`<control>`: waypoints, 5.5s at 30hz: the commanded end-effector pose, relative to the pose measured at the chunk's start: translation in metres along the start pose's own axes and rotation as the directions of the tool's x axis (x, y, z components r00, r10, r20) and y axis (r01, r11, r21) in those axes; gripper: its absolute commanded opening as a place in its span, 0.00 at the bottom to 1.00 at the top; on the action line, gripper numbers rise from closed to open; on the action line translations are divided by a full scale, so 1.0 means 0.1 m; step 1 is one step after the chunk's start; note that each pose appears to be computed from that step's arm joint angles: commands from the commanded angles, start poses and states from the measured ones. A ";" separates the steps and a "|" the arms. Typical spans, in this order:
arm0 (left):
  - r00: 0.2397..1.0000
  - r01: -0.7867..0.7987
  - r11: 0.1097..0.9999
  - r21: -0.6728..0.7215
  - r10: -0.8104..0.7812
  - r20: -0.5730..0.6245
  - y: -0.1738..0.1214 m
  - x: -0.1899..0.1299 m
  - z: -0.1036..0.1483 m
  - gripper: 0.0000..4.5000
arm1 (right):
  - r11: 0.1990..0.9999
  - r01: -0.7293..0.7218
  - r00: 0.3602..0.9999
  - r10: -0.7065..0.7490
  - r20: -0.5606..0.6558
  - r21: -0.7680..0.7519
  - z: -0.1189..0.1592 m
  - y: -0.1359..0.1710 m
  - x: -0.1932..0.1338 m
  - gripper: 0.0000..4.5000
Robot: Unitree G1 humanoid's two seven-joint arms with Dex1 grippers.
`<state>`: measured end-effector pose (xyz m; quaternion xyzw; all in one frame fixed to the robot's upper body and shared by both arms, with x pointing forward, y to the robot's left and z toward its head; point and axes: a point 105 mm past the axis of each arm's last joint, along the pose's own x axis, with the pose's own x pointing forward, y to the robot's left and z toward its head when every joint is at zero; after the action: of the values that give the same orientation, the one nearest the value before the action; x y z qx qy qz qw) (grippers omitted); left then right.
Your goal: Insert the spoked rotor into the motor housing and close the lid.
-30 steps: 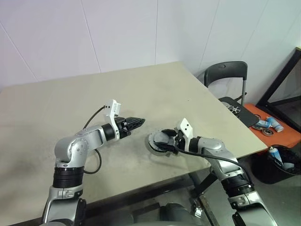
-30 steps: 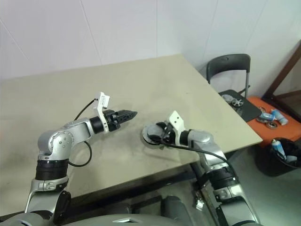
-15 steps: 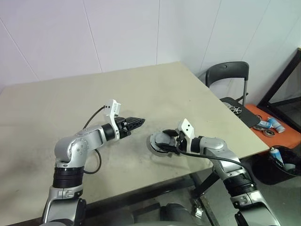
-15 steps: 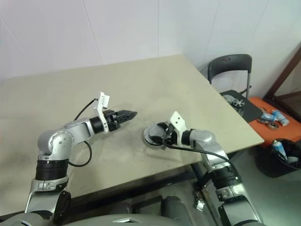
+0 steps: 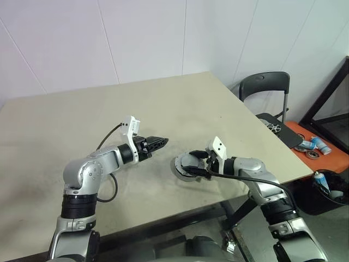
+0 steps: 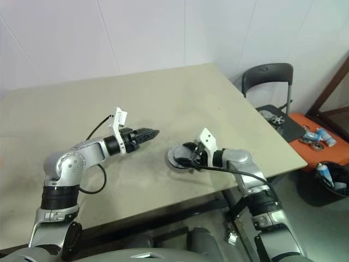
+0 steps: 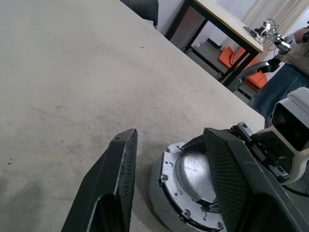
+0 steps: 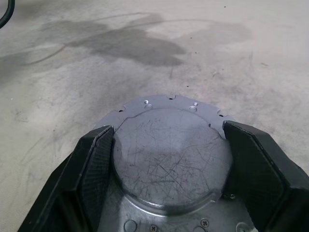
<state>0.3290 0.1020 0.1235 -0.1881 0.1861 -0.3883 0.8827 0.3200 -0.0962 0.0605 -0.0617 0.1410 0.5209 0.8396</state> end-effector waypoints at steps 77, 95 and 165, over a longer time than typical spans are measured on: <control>0.893 0.251 0.967 0.035 -0.217 -0.395 -0.12 0.58 -0.93 0.52 | 0.915 0.151 0.984 -0.175 0.029 0.374 0.39 -0.41 -0.73 0.99; 0.889 0.246 0.969 0.029 -0.214 -0.405 -0.14 0.55 -1.00 0.52 | 0.646 0.094 0.995 -0.083 -0.053 0.757 -0.13 0.08 -0.50 0.99; 0.884 -0.128 0.977 -0.169 0.190 0.428 0.62 -0.95 1.05 0.52 | 0.255 -0.371 0.888 -0.183 0.422 0.893 0.83 -0.04 0.33 0.49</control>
<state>0.3562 0.2151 0.1687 -0.3025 0.0847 -0.2647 0.9117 0.3450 -0.0547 0.1011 0.5865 0.2743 0.3390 0.6826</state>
